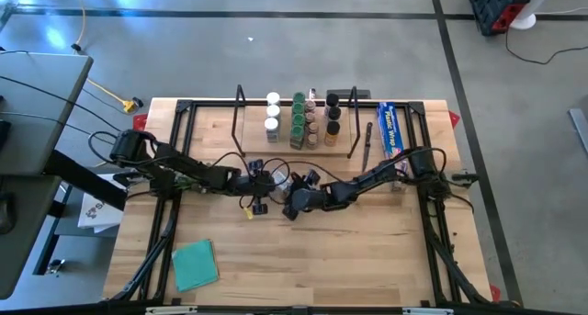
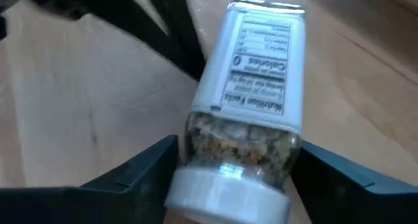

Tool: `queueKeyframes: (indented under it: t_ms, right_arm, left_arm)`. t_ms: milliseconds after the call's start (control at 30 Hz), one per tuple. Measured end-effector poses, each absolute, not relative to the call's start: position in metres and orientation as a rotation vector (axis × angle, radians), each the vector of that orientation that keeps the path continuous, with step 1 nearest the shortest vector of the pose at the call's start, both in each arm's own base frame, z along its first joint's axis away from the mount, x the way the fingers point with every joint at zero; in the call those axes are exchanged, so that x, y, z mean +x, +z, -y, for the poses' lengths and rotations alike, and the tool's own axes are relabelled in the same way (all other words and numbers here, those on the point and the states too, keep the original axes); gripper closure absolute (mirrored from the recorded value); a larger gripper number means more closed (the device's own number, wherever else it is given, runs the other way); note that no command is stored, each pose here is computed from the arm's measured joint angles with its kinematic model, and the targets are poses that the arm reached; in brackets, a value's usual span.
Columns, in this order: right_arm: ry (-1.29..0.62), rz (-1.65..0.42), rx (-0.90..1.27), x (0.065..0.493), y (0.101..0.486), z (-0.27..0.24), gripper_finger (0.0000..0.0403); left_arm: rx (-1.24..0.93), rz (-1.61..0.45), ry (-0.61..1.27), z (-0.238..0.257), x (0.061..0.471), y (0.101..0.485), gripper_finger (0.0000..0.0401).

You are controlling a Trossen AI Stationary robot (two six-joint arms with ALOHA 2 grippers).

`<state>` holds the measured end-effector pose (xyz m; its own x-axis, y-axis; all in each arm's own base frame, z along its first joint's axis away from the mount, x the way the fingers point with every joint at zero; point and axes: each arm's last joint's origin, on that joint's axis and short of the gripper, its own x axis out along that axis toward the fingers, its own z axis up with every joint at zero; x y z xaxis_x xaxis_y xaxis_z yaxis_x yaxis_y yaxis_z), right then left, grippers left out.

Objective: Shelf spices
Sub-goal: Put the white seasoning bottle on the shelf align with the other white seasoning bottle

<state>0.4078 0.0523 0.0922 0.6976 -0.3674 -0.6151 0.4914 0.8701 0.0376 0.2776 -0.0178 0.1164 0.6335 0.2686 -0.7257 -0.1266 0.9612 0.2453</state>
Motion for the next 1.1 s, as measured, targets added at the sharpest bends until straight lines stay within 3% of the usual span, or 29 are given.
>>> queueKeyframes:
  t_ms: [167, 300, 567, 767, 967, 1100]
  right_arm:
    - [-0.465, -0.642, 0.324, 0.409, 0.093, -0.049, 0.0215]
    - [-0.384, -0.680, 0.478, 0.404, 0.111, -0.055, 0.0219]
    - [-0.306, -0.831, 0.945, 0.374, 0.182, -0.053, 0.0219]
    - [-0.226, -0.929, 1.153, 0.368, 0.192, -0.038, 0.0219]
    - [-0.223, -0.940, 1.173, 0.370, 0.190, -0.032, 0.0219]
    - [-0.223, -0.941, 1.173, 0.370, 0.190, -0.032, 0.0219]
  left_arm:
    - [0.205, -0.855, 0.226, 0.027, 0.272, 0.124, 0.0401]
    - [0.278, -0.802, 0.257, 0.045, 0.260, 0.147, 0.0401]
    - [0.374, -0.599, 0.270, 0.070, 0.245, 0.188, 0.0393]
    - [0.376, -0.471, 0.046, 0.080, 0.262, 0.190, 0.0305]
    - [0.400, -0.437, 0.002, 0.080, 0.280, 0.170, 0.0180]
    - [0.373, -0.465, 0.011, 0.073, 0.287, 0.156, 0.0119]
